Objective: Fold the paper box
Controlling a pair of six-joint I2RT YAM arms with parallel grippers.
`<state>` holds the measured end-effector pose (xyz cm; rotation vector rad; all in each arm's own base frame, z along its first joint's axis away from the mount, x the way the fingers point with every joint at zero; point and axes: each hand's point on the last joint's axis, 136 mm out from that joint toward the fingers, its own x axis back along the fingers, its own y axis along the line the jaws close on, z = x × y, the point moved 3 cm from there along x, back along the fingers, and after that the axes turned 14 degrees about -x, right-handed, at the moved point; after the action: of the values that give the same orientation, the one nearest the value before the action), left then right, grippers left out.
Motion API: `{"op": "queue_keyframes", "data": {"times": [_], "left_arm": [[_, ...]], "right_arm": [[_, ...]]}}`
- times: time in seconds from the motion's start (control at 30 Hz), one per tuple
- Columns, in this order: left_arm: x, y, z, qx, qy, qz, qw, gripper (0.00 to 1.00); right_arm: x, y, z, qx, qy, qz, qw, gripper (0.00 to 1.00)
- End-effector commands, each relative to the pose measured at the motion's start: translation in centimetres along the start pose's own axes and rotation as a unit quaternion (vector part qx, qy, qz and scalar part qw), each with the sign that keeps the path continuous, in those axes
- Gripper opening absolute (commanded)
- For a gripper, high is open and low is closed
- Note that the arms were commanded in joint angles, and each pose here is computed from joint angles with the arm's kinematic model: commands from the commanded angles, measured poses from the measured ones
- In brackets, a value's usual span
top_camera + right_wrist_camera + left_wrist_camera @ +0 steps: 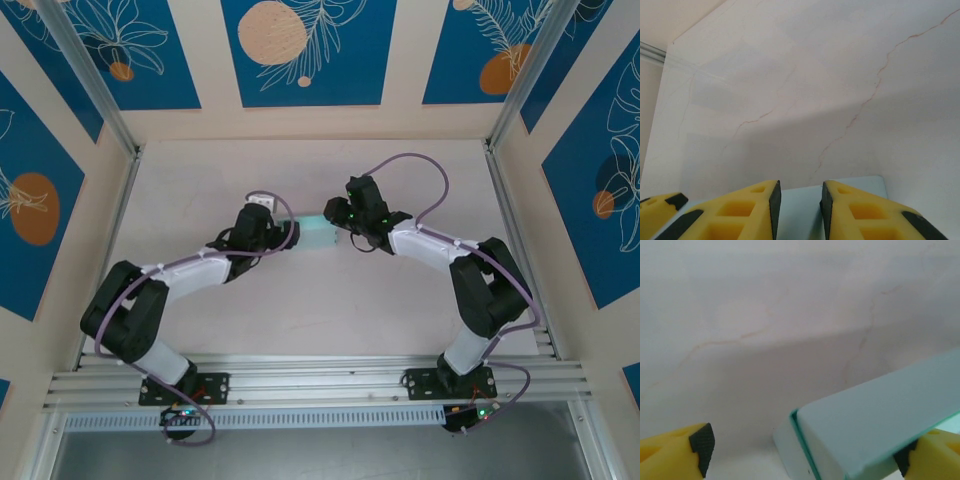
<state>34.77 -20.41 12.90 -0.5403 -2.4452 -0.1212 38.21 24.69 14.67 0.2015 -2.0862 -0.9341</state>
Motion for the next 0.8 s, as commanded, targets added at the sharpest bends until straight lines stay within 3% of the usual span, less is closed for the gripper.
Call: {"op": "queue_keyframes", "data": {"times": [0.0,0.23,0.77], "left_arm": [[0.7,-2.0,5.5,-0.014,0.109,0.074,0.991,0.95],[0.7,-2.6,6.9,0.000,0.112,0.102,0.988,1.00],[5.0,-3.9,4.1,-0.020,0.057,0.159,0.985,1.00]], "right_arm": [[-1.5,-8.8,7.3,0.010,0.117,0.155,0.981,0.30],[-2.2,-9.6,7.9,0.020,0.100,0.157,0.982,0.30],[-3.0,-10.4,8.2,0.021,0.089,0.162,0.983,0.29]]}}
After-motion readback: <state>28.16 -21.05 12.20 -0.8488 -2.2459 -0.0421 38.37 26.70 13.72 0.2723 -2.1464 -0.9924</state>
